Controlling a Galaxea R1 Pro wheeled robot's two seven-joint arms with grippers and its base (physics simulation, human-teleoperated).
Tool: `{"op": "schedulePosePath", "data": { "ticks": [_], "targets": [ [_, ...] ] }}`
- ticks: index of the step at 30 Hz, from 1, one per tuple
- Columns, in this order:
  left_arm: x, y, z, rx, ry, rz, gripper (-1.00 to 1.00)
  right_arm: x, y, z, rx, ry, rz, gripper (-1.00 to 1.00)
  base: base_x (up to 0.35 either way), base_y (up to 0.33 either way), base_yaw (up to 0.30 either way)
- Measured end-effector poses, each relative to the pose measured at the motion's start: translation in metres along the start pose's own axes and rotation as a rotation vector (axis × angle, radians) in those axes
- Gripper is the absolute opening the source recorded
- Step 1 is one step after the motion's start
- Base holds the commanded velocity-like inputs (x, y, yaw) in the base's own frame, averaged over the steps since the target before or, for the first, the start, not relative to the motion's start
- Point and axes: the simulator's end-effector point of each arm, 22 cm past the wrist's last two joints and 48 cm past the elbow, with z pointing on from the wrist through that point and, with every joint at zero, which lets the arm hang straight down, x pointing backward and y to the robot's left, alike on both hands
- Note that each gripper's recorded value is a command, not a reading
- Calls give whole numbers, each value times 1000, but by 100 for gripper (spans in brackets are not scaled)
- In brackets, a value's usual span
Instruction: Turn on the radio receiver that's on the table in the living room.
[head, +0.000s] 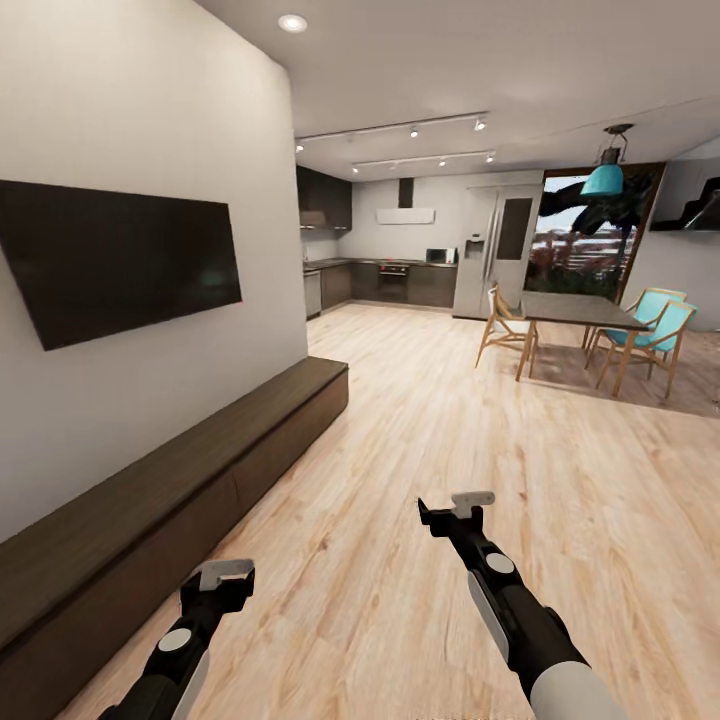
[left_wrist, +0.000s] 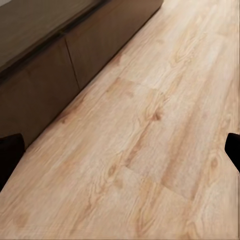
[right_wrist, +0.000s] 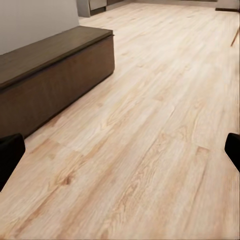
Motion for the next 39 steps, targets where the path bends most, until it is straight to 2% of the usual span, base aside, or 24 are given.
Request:
{"op": "schedulePosePath", "data": {
  "ticks": [39],
  "targets": [
    [3, 0, 0, 0, 9, 0, 100, 0, 1, 0, -6, 0, 0, 100, 0, 0, -197]
  ]
}}
